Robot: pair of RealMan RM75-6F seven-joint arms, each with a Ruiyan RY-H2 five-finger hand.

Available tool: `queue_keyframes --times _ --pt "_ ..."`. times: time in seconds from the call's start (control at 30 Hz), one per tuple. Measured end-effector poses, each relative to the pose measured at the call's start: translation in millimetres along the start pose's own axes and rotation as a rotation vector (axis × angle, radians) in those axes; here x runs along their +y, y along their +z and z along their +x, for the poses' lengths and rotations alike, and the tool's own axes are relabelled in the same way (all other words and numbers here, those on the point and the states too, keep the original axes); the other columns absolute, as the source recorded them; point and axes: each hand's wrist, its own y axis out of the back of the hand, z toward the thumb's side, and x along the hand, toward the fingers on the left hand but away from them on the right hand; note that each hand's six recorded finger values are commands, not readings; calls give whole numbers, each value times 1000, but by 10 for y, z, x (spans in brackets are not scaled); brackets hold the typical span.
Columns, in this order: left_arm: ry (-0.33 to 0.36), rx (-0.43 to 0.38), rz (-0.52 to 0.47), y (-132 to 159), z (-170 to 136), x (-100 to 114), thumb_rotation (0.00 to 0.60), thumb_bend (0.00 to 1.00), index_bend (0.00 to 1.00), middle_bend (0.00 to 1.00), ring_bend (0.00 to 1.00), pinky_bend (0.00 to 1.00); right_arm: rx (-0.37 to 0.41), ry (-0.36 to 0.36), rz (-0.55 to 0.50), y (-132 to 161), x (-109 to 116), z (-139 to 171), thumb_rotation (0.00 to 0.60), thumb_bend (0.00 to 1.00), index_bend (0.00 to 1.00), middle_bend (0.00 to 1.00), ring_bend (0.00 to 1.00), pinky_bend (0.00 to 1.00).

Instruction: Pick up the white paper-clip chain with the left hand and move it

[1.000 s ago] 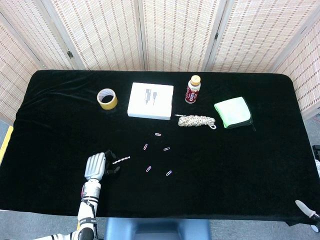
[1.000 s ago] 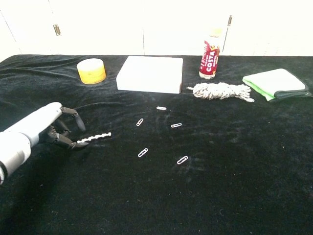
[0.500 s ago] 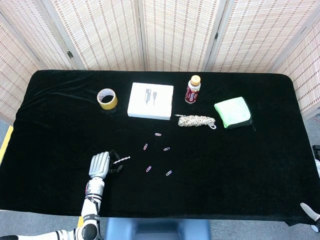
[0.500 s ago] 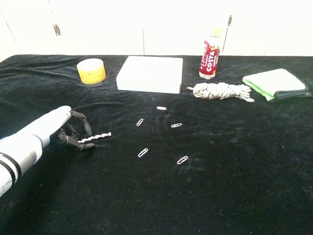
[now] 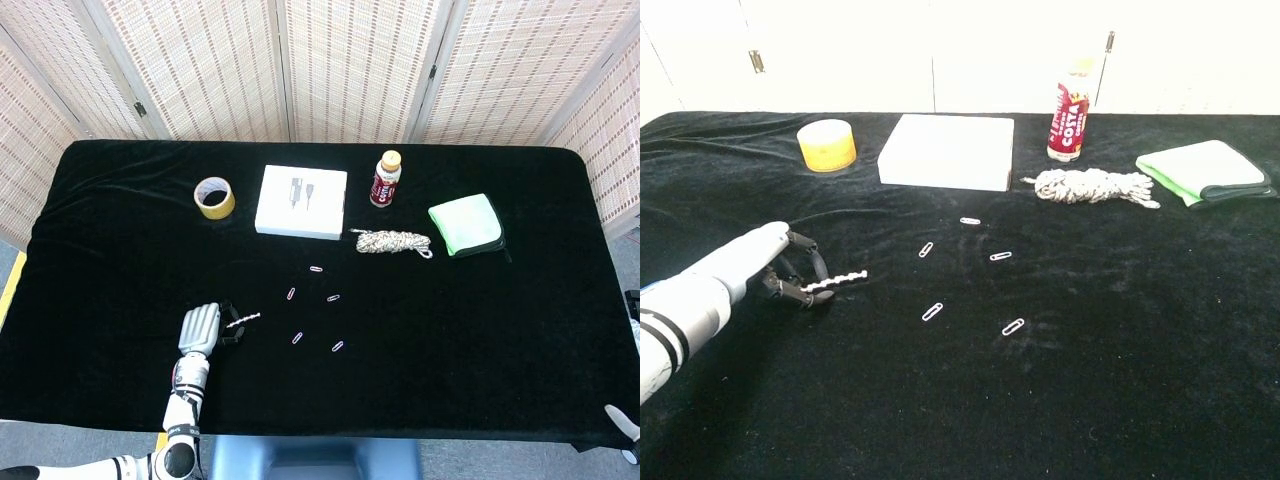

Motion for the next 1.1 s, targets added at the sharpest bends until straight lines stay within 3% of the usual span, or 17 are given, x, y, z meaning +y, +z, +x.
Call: queue_keyframes --times 0.37,0.57,1.1 --pt "2 10 3 -52 14 12 600 484 662 1000 1000 1000 -5 4 5 -13 -11 -23 600 9 0 0 0 0" --pt "28 13 8 -84 18 77 600 498 824 1000 1000 1000 -7 5 6 -11 -15 -29 600 9 0 0 0 0" --pt "85 16 29 -214 -60 267 600 504 845 1000 1000 1000 -12 15 11 -3 -49 -45 600 9 0 0 0 0"
